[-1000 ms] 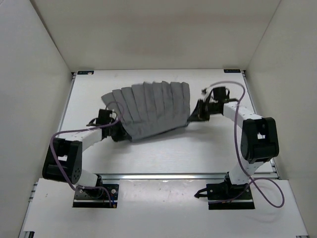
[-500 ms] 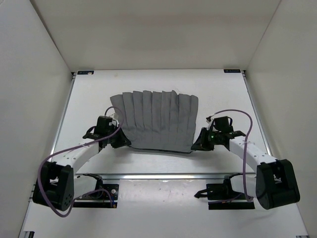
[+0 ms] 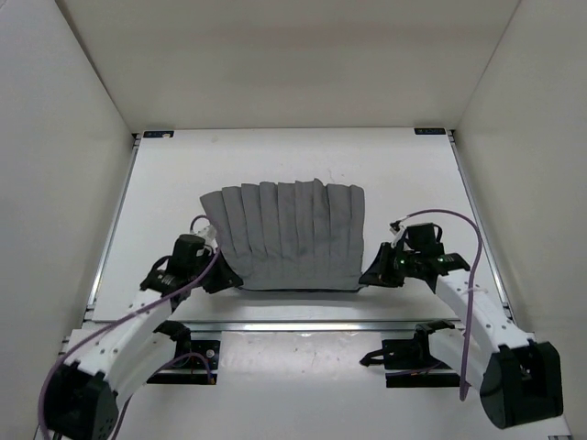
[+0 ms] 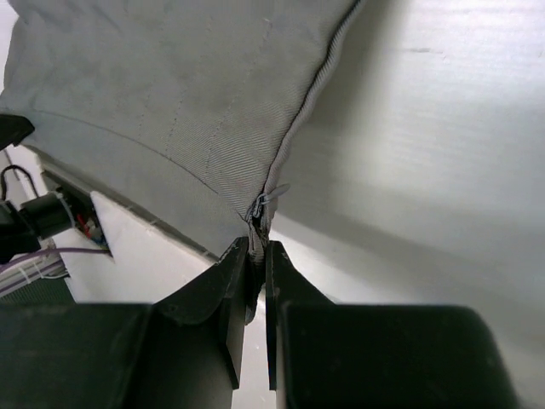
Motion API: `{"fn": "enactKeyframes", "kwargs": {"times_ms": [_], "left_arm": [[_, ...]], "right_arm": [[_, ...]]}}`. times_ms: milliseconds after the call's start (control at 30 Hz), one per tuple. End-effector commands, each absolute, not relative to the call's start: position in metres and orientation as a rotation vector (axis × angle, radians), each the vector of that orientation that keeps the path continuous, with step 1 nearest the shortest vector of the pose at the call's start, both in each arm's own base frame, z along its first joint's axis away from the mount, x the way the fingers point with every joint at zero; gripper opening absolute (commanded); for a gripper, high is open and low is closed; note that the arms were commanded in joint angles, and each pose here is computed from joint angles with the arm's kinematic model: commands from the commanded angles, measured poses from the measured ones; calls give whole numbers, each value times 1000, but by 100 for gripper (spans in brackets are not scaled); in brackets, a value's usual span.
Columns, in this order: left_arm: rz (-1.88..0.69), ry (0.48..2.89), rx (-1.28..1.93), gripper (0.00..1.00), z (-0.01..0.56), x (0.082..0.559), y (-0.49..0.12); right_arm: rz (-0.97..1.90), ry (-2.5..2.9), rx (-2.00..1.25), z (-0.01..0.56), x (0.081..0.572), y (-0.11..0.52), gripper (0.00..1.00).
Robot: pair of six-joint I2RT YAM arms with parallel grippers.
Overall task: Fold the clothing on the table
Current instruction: Fold the skirt
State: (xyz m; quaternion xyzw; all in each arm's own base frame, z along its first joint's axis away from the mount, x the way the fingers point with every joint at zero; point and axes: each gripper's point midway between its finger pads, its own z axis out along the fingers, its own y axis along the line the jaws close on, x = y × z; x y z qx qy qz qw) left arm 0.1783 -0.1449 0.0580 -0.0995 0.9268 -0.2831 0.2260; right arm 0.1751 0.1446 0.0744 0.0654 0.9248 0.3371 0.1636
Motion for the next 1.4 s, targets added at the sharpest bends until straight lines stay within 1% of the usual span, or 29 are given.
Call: {"fn": "enactKeyframes", "kwargs": {"times_ms": [0, 167, 200, 300, 467, 633, 667, 800, 967, 1067, 1100, 1167, 1200, 1233, 1267, 1300, 1333, 1367], "left_arm": [[-793, 2480, -332, 0, 85, 172, -136], [-886, 2418, -285, 0, 126, 158, -141], [-885, 2416, -283, 0, 131, 159, -141], [-924, 2331, -238, 0, 170, 168, -144], [-866, 2309, -187, 0, 191, 208, -142], [-841, 2307, -207, 0, 186, 261, -144], [-837, 2320, -211, 0, 183, 266, -144], [-853, 2355, -237, 0, 162, 295, -146], [-838, 2410, -279, 1, 137, 325, -142], [-817, 2413, -312, 5, 125, 342, -136], [-816, 2412, -323, 5, 123, 345, -134], [-808, 2409, -357, 6, 115, 356, -129], [-806, 2409, -374, 9, 112, 361, -126], [-816, 2395, -404, 28, 111, 366, -124], [-847, 2379, -412, 50, 112, 372, -126], [-878, 2371, -426, 65, 111, 375, -125], [-903, 2342, -435, 71, 114, 380, -124], [-926, 2328, -442, 80, 118, 383, -126]], "right_arm": [[970, 2577, 165, 105, 168, 140, 0], [980, 2544, 81, 148, 147, 139, 0], [968, 2545, 71, 152, 145, 139, 0], [935, 2535, 39, 172, 144, 134, 0], [876, 2451, 26, 201, 179, 128, 0], [899, 2434, 81, 195, 231, 125, 0], [928, 2468, 101, 186, 235, 127, 0], [948, 2436, 145, 184, 276, 125, 0], [980, 2473, 180, 164, 319, 133, 0], [1017, 2474, 199, 159, 342, 138, 0], [1030, 2494, 201, 151, 346, 140, 0], [1048, 2466, 214, 152, 361, 142, 0], [1061, 2459, 237, 149, 366, 142, 1], [1073, 2451, 227, 147, 369, 144, 14], [1081, 2437, 233, 147, 371, 143, 34], [1075, 2407, 221, 151, 377, 143, 37], [1059, 2401, 202, 151, 379, 143, 40], [1037, 2406, 204, 151, 379, 143, 44]]}}
